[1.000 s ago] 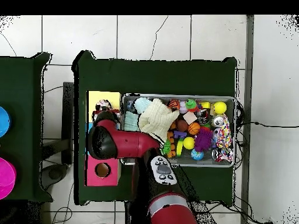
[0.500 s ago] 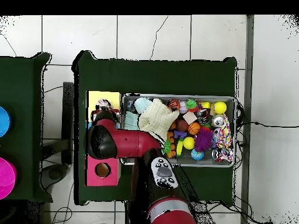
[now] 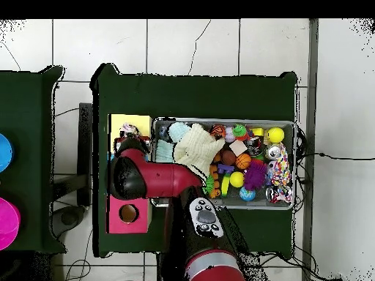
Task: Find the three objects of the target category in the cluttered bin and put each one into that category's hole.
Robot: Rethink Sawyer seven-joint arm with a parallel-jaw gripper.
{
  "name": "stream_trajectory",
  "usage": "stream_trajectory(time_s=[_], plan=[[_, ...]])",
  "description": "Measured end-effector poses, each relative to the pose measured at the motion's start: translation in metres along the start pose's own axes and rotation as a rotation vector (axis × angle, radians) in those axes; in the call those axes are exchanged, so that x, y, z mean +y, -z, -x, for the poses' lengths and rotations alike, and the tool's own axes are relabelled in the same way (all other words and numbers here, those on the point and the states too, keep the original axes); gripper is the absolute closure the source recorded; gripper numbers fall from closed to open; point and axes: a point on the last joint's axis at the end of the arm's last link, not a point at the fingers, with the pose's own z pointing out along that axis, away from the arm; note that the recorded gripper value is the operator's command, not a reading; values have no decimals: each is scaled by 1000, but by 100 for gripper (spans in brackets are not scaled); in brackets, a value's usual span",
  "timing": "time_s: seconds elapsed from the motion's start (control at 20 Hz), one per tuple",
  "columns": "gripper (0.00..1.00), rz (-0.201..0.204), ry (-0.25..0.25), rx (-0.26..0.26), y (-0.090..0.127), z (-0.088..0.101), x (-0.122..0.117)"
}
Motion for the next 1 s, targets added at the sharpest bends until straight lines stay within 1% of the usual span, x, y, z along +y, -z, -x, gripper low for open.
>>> stream_trajectory(time_s=[0.1,0.15,0.75,1.0], plan=[[100,0,0,0,0,0,0],[0,0,0,0,0,0,0],[0,3,4,-1,1,0,3],[0,1,5,-6,3,3,3]])
